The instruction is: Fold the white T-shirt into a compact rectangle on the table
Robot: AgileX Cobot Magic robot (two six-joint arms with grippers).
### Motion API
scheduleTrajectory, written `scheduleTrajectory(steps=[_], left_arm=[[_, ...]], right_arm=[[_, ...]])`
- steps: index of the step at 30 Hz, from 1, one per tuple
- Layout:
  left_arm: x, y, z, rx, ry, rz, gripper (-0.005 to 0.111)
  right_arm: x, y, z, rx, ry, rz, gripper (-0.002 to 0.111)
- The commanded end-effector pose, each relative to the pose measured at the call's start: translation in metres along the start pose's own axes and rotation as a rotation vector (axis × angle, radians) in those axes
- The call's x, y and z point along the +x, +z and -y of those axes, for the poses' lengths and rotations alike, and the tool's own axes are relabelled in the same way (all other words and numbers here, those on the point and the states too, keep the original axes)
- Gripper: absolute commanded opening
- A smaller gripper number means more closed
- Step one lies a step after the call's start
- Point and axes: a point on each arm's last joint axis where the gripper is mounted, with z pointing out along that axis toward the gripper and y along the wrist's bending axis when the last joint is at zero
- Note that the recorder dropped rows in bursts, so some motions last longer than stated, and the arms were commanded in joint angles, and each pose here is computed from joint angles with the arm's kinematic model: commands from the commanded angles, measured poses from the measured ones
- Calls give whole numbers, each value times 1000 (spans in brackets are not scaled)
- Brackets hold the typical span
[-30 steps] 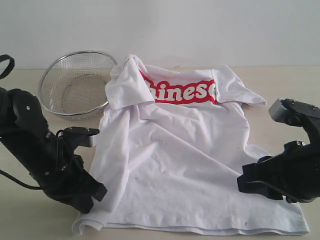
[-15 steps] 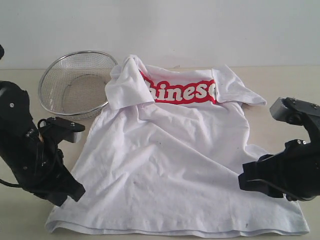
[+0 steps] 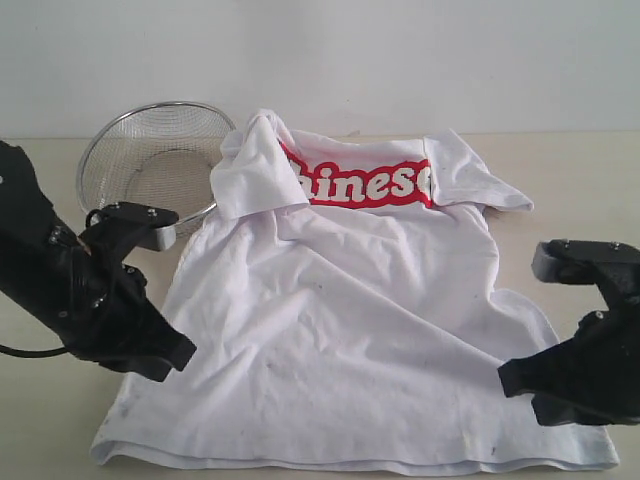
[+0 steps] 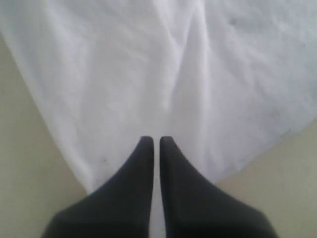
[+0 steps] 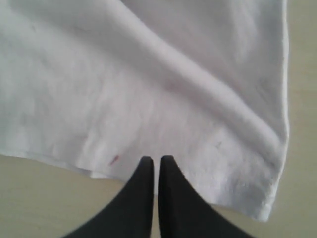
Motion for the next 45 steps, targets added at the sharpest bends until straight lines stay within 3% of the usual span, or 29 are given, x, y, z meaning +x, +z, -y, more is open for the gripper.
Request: scheduleTrajectory(steps=[1,13,28,34,41,45], left_arm=[[-1,23,-7,-12,-4,-19,5],[10,62,-14,5,-10,-171,5],[22,62,-13,26,-39,-301,5],[27,35,-8,-3,-45,-209,5],[37,21,-4,-8,-54,-206,5],[35,-4,1,-14,-36,-131,5]], right_arm=[[-2,12,4,26,1,-42,0],[-2,24,8,39,11,-80,0],[11,42,16,73,13,-236,0],[16,40,19,110,23,-293,0],[19,39,19,115,24,-328,0],[13,25,14,97,19,-227,0]])
